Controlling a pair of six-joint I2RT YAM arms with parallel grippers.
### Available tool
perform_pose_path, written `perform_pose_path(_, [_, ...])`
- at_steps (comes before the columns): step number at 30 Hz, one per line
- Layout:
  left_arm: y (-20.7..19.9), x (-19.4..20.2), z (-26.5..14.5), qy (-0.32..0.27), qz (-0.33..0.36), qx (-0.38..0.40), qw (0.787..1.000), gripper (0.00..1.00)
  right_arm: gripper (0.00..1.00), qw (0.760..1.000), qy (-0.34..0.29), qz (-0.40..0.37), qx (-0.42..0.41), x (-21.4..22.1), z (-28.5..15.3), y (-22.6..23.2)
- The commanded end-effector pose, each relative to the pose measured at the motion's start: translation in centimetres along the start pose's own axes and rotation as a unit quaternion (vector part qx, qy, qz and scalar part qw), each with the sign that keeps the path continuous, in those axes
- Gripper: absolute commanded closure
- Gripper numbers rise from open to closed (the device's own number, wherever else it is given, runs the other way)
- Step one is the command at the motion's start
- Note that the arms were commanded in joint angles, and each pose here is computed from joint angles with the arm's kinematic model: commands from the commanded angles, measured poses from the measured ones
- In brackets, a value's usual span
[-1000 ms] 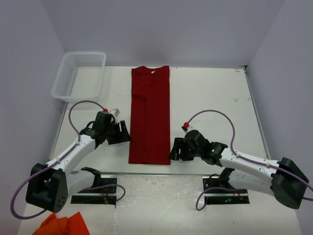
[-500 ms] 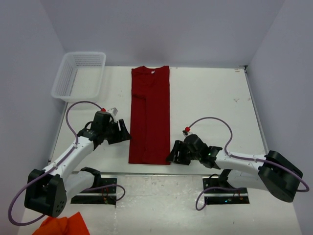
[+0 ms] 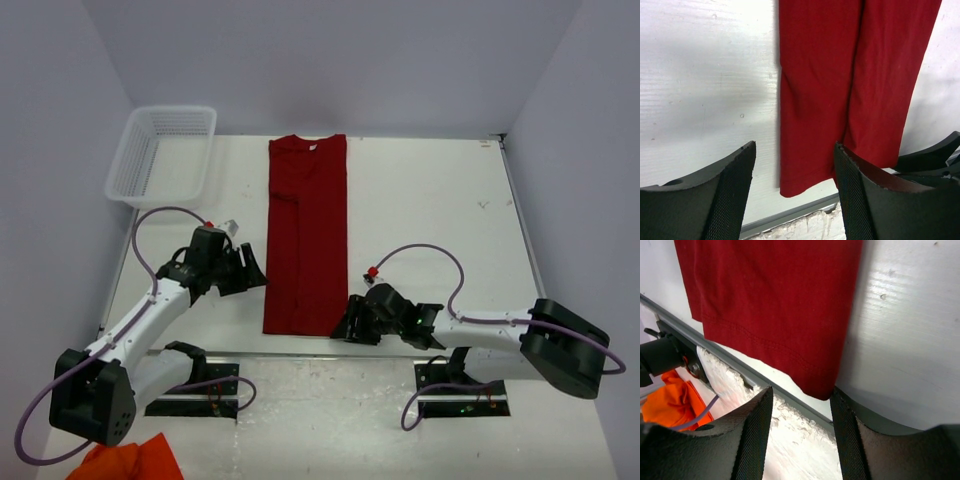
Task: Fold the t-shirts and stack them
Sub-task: Grab the bottom of the folded rectangular tshirt with both arms
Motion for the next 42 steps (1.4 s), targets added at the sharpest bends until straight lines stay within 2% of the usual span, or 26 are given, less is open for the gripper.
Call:
perform_pose_path(1, [-0.7, -0.8, -1.0, -0.019, -0.01, 0.001, 1.0, 0.35, 0.49, 0.999, -0.025, 0.008, 0.045, -0.6, -0.1, -1.1])
perform_pose_path(9, [-0.7, -0.3, -1.2, -0.013, -0.008, 0.013, 1.0, 0.35, 0.49, 0.995, -0.031, 0.009, 0.091, -0.8, -0.1, -2.3])
perform_pose_path(17, [0.6, 0.4, -1.1, -0.011, -0.024, -0.021, 0.999, 0.35, 0.53, 0.99, -0.028, 0.023, 0.136, -0.8, 0.6, -3.4])
perform_pose_path(23, [0.9, 1.1, -1.0, 0.0, -0.031, -0.03, 0.999, 0.35, 0.62, 0.988, -0.033, 0.029, 0.145, -0.8, 0.9, -3.8])
perform_pose_path(28, [1.2, 1.5, -0.9, 0.011, -0.033, -0.038, 0.999, 0.35, 0.8, 0.988, -0.039, 0.033, 0.146, -0.9, 0.8, -3.9])
perform_pose_path(29, [1.1, 1.9, -0.7, 0.021, -0.033, -0.034, 0.999, 0.35, 0.91, 0.988, -0.04, 0.034, 0.148, -0.9, 0.7, -3.9])
perform_pose_path(32, [1.3, 2.7, -0.3, 0.041, -0.027, -0.037, 0.998, 0.35, 1.0, 0.988, -0.041, 0.031, 0.148, -1.0, 0.7, -3.9])
perform_pose_path(42, [1.5, 4.9, -0.2, 0.088, -0.038, -0.023, 0.995, 0.34, 1.0, 0.987, -0.043, 0.02, 0.151, -1.2, 0.7, -3.9])
Point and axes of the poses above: each gripper's point midway between its finger pads, its own z axis out along the fingers, its own y axis along the line the jaws close on, x = y × z, the point moved 4 cm from there along -z, back along the fingers, and after that the axes turned 9 degrees about -z, right-handed, at the moved point
